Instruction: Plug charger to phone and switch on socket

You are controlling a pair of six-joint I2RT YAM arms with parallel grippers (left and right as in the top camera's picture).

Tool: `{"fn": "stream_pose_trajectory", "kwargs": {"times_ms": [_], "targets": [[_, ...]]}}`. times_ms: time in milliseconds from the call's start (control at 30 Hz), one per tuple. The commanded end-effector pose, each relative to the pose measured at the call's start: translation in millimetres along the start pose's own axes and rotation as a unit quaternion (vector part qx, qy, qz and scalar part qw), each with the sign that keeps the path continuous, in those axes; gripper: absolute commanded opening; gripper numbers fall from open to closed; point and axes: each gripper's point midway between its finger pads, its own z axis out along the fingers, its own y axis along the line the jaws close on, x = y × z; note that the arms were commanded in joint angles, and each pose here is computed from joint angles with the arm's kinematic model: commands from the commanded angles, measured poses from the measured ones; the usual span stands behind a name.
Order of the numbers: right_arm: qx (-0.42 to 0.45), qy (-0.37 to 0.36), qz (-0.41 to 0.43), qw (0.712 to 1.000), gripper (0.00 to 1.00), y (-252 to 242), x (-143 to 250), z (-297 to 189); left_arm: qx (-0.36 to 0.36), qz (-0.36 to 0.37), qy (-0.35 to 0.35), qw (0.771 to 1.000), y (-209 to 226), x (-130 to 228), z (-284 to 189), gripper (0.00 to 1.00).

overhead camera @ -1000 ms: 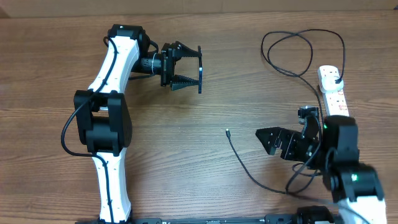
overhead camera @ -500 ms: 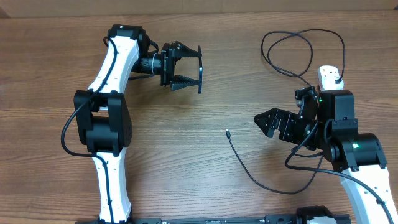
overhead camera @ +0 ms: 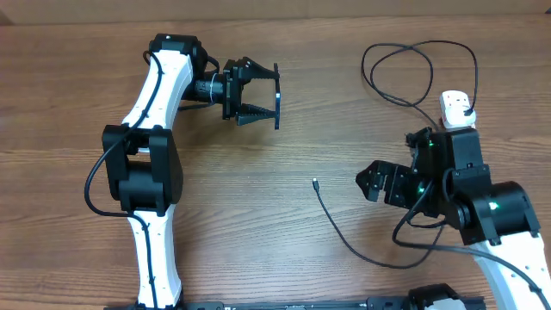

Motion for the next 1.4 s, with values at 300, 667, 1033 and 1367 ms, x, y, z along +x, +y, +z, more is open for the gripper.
{"fn": "stream_pose_trajectory", "kwargs": {"times_ms": [300, 667, 1033, 1367], "targets": [[0.173, -0.016, -0.015, 0.985, 1.0, 19, -4, -7, 0.024, 0.016, 0.008, 1.0, -14, 6, -1, 0.75], [-0.045, -0.009, -0.09, 0.995, 1.0, 120, -15, 11, 0.024, 0.016, 0.008, 1.0, -14, 6, -1, 0.75], [-0.263, 0.014, -0.246, 0.933, 1.0, 197, 4, -16, 0.024, 0.015, 0.008, 1.0, -14, 6, -1, 0.75], [-0.228, -0.013, -0.234, 0.945, 1.0, 190, -9, -10, 0.024, 0.01, 0.008, 1.0, -14, 6, -1, 0.75]]}}
